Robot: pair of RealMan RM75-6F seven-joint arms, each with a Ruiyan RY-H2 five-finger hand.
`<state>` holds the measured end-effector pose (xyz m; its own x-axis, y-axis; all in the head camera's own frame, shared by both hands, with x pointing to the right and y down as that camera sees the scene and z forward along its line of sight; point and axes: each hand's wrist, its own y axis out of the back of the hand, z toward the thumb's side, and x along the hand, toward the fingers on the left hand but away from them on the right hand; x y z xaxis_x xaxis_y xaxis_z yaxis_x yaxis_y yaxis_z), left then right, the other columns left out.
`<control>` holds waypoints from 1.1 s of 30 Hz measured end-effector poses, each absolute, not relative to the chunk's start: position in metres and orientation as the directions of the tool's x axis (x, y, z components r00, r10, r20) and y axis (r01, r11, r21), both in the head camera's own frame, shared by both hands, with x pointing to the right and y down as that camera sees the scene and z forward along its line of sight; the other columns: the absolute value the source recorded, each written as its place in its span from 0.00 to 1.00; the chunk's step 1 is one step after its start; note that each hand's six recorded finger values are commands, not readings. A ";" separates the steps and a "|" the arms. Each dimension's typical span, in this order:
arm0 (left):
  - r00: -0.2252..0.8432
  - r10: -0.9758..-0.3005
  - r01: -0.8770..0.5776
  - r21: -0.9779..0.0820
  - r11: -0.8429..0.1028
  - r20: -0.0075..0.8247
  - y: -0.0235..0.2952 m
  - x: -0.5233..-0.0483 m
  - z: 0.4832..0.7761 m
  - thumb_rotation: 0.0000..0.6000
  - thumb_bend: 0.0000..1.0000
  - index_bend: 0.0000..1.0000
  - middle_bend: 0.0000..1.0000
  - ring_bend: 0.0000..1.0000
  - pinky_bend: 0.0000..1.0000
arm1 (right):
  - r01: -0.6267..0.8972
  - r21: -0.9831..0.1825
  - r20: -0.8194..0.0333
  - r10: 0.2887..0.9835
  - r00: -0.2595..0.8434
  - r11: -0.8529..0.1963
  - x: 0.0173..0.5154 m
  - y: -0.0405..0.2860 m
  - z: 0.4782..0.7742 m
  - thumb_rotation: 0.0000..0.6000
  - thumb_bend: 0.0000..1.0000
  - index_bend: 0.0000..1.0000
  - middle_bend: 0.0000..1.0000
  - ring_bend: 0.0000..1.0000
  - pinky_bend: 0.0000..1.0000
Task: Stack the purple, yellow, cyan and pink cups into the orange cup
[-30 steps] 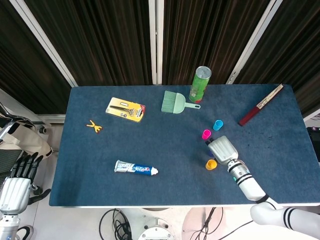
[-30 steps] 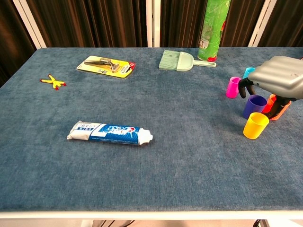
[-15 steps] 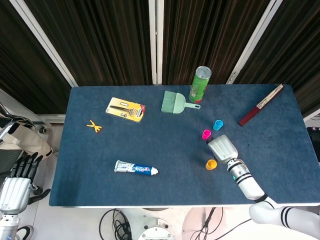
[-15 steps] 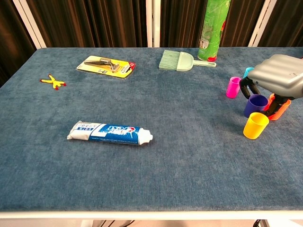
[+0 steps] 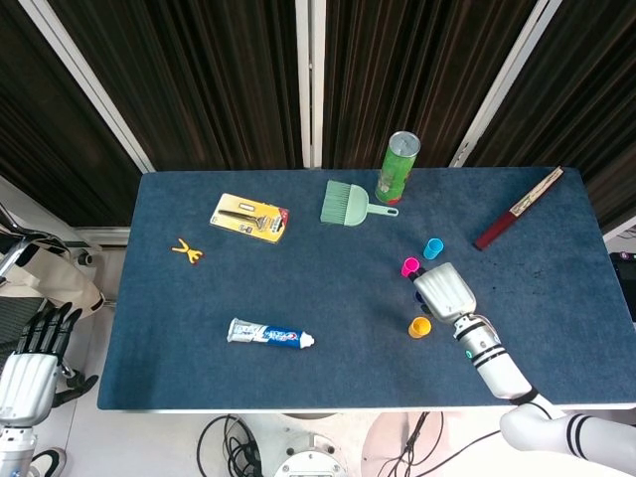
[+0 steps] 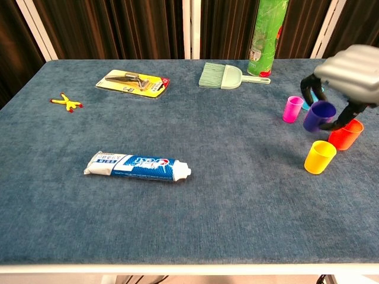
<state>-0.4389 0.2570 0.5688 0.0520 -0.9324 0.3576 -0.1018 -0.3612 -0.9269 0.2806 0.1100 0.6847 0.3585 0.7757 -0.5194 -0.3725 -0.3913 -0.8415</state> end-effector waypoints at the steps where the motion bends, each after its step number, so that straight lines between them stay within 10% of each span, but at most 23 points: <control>1: 0.053 -0.932 -0.102 -0.927 -0.362 0.358 0.257 -0.439 0.569 1.00 0.02 0.03 0.00 0.00 0.00 | -0.361 -0.849 -0.508 0.783 0.360 -0.386 0.282 0.109 0.679 1.00 0.15 0.57 0.56 0.86 0.94; 26: 0.058 -0.926 -0.089 -0.922 -0.376 0.372 0.257 -0.436 0.572 1.00 0.02 0.03 0.00 0.00 0.00 | -0.334 -0.814 -0.558 0.799 0.223 -0.475 0.345 0.116 0.676 1.00 0.15 0.57 0.55 0.86 0.94; 33: 0.059 -0.926 -0.089 -0.922 -0.377 0.373 0.257 -0.436 0.573 1.00 0.02 0.03 0.00 0.00 0.00 | -0.323 -0.798 -0.586 0.780 0.220 -0.509 0.344 0.117 0.680 1.00 0.09 0.32 0.32 0.84 0.94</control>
<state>-0.4361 0.2568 0.5727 0.0586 -0.9258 0.3735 -0.0892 -0.3775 -0.9217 0.3441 0.1171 0.6800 0.2204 0.7796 -0.5862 -0.3232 -0.5086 -0.7980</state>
